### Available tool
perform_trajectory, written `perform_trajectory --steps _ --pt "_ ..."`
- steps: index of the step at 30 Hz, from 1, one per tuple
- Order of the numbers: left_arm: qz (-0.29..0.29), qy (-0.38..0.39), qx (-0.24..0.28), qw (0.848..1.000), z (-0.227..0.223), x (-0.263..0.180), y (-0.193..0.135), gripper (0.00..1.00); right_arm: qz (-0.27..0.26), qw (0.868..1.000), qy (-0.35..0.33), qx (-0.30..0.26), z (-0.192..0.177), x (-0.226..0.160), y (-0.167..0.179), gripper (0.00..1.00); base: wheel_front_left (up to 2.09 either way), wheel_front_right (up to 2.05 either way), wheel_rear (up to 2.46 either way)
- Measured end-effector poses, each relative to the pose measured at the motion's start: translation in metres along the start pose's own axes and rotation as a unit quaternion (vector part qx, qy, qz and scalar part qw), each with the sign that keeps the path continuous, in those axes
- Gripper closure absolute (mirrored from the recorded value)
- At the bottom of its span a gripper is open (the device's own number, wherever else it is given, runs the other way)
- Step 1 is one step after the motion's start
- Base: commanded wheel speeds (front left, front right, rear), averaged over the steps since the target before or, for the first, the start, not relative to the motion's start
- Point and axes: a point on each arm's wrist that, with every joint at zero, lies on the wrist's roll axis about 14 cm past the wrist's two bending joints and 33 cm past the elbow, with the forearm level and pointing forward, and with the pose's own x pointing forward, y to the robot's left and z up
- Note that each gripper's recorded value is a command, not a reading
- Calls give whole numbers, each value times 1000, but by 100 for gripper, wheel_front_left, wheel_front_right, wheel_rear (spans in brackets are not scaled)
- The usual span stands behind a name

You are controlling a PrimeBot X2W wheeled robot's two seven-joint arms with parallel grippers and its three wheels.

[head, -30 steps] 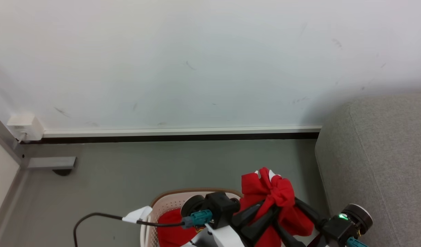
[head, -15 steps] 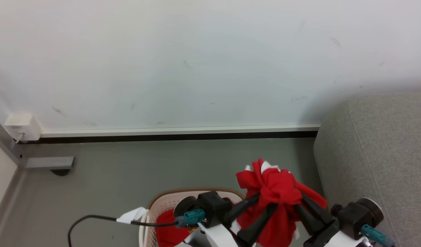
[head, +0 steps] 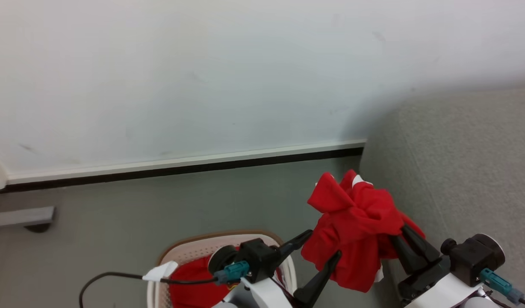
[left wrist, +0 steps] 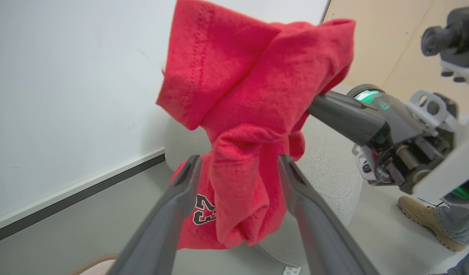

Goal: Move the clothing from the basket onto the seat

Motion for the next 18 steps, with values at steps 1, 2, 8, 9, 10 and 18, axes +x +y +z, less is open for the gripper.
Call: perform_trajectory --steps 1,2,8,9,10,18 --pt "-6 0 -1 1000 -1 3 -2 0 -7 1000 0 -1 0 -3 -4 100 0 0 0" --pt "-12 0 -3 1000 -2 7 -5 0 -15 1000 0 -2 1 -6 -9 100 0 0 0" --pt "-50 8 -7 999 -10 26 -17 0 -70 998 -1 -7 4 -27 -38 100 0 0 0" --pt "-56 10 -8 998 -12 29 -20 0 -80 997 -1 -8 5 -31 -43 100 0 0 0" --pt "-61 13 -9 998 -14 31 -21 0 -87 996 0 -8 4 -34 -47 100 0 0 0" --pt "-98 24 -18 995 -26 47 -35 0 -138 990 5 -7 3 -54 -70 100 0 0 0"
